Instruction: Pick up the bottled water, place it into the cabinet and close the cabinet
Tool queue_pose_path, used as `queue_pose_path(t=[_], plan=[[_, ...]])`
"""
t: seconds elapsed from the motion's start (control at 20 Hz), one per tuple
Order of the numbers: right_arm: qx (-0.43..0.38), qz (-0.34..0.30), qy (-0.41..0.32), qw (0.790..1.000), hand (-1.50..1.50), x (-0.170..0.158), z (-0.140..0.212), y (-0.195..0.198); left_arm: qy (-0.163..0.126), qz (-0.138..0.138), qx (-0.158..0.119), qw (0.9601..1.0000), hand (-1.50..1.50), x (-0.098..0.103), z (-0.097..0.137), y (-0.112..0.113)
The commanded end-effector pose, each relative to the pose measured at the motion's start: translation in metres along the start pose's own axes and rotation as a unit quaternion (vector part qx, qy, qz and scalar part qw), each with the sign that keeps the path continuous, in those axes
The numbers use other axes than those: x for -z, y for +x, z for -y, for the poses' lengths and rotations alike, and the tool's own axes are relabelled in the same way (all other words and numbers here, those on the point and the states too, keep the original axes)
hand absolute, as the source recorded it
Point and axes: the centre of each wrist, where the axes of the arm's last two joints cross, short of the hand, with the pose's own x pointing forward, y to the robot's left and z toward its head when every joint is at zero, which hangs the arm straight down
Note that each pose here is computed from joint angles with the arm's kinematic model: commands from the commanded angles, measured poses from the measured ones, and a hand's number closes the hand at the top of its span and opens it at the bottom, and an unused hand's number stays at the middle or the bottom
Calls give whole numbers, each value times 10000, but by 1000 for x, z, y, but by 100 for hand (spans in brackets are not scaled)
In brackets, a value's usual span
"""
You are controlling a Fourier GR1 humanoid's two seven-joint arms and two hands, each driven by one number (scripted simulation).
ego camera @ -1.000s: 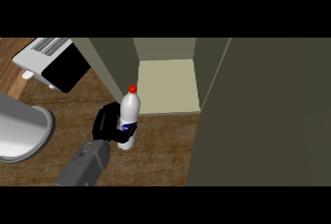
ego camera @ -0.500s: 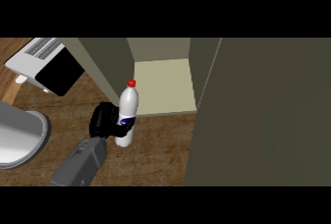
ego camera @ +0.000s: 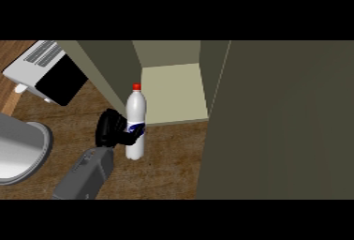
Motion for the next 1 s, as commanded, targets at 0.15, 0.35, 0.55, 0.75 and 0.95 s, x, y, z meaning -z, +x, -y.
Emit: queue_pose_path(t=[0.15, 0.35, 0.55, 0.75, 0.95], plan=[[92, 41, 53, 9999, -150, 2, 15, 3, -419, 625, -114, 9971, 150, 56, 113, 77], [216, 87, 129, 9996, -150, 3, 19, 7, -160, 495, 192, 9985, 150, 55, 108, 72], [235, 27, 159, 9996, -150, 1, 27, 5, 166, 418, 448, 9980, 150, 47, 104, 58], [272, 67, 140, 9995, -150, 3, 30, 4, 337, 551, 405, 9971, 150, 48, 105, 62], [341, 95, 178, 9992, -150, 1, 34, 7, 562, 491, 139, 9971, 150, 47, 98, 60]])
